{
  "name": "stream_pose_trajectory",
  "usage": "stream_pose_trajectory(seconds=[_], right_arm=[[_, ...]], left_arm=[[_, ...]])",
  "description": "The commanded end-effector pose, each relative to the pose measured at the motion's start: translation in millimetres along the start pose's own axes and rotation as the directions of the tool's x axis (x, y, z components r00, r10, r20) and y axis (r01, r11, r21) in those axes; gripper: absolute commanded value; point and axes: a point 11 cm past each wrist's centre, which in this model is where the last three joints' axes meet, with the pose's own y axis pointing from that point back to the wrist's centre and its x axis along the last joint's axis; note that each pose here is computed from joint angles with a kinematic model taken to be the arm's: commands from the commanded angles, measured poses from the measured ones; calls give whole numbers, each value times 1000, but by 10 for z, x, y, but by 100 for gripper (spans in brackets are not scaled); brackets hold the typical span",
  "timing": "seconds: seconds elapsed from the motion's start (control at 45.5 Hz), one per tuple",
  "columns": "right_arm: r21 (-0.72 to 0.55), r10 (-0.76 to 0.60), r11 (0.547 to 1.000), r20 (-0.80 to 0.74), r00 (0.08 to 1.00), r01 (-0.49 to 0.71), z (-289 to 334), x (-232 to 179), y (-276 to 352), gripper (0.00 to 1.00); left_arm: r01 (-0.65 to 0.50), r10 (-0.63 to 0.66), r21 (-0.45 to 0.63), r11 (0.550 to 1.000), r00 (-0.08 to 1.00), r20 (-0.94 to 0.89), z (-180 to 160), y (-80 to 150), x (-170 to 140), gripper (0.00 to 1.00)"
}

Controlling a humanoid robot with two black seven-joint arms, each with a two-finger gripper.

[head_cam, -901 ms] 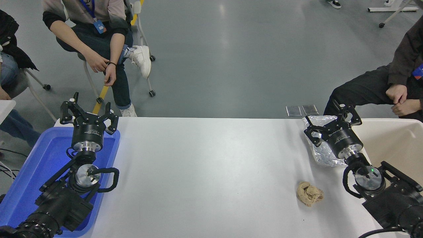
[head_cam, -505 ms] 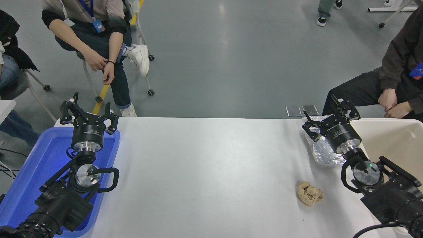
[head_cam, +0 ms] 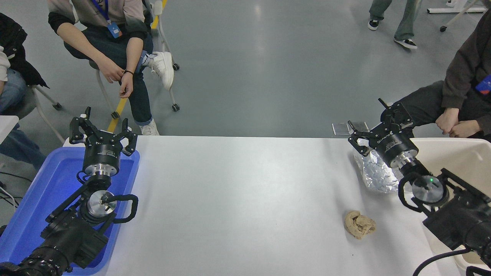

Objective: Pick up paper cup place in dustbin

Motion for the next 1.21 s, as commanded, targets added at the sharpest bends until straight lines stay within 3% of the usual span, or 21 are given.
stream_pose_trajectory(seconds=[0.0, 0.264, 0.484, 0.791, 0.923, 1.187], right_arm=[[-149, -118, 986, -348, 930, 70, -566, -159, 86, 100], [-432, -311, 902, -688, 655, -25, -962, -283, 273, 100], [-604, -515, 786, -760, 396, -136, -1121, -535, 475, 100], [-761, -793, 561, -607, 54, -325, -1067, -1015, 725, 100], [-770, -868, 452, -497, -21, -449, -1060, -1125, 812, 100], [-774, -944, 320, -310, -113, -547, -951, -1584, 858, 100]], left_arm=[[0, 0, 0, 1000, 1000, 0, 0, 0, -1, 99], [0, 0, 0, 1000, 1000, 0, 0, 0, -1, 99], [0, 0, 1, 1000, 1000, 0, -2, 0, -1, 99], [1, -1, 2, 1000, 1000, 1, -2, 0, -1, 99], [1, -1, 2, 1000, 1000, 1, -2, 0, -2, 99], [0, 0, 1, 1000, 1000, 0, -2, 0, -1, 99]])
